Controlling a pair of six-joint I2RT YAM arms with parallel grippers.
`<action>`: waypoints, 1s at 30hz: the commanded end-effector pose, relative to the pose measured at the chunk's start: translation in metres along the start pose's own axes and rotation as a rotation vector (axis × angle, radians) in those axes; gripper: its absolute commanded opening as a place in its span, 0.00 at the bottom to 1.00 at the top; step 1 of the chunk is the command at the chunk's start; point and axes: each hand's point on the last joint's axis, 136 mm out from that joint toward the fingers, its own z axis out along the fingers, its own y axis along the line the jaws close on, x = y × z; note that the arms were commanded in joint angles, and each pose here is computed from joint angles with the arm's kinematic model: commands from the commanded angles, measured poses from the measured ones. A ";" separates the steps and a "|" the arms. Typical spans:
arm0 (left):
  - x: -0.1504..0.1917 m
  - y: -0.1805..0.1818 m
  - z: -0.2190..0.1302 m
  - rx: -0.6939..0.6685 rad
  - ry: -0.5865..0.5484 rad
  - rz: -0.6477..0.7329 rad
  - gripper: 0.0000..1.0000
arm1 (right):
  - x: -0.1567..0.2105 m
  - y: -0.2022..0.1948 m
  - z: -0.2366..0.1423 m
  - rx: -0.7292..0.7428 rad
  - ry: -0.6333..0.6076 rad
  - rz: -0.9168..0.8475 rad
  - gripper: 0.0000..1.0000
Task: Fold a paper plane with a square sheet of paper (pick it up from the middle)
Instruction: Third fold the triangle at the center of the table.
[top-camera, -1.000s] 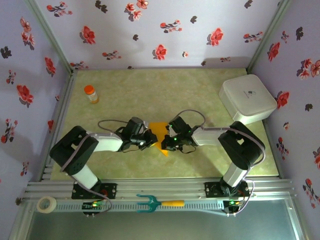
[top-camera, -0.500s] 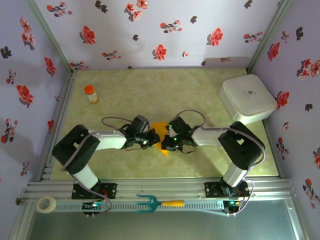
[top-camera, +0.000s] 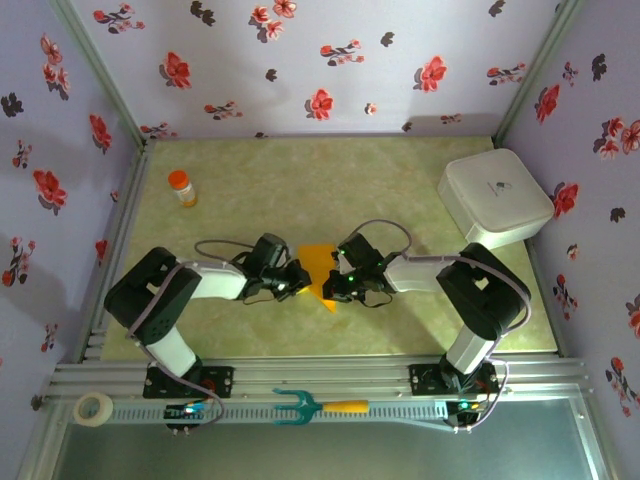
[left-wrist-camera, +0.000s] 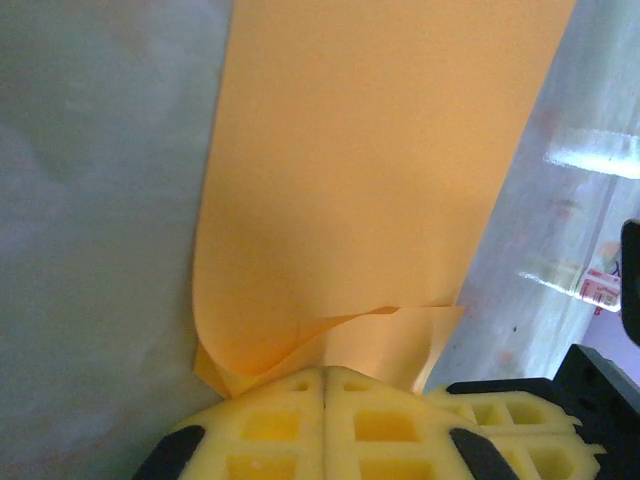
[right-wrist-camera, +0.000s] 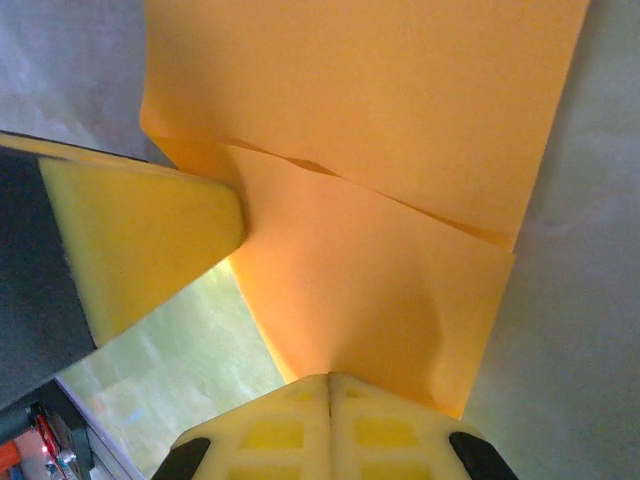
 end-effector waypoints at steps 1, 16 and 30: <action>-0.013 0.027 -0.003 -0.091 -0.049 -0.025 0.00 | 0.027 -0.054 0.005 0.180 0.062 0.091 0.02; -0.039 0.046 -0.020 -0.180 -0.080 -0.058 0.00 | 0.026 -0.054 0.003 0.177 0.052 0.090 0.02; -0.053 -0.005 -0.046 -0.106 -0.155 0.044 0.00 | 0.022 -0.054 0.002 0.169 0.056 0.067 0.02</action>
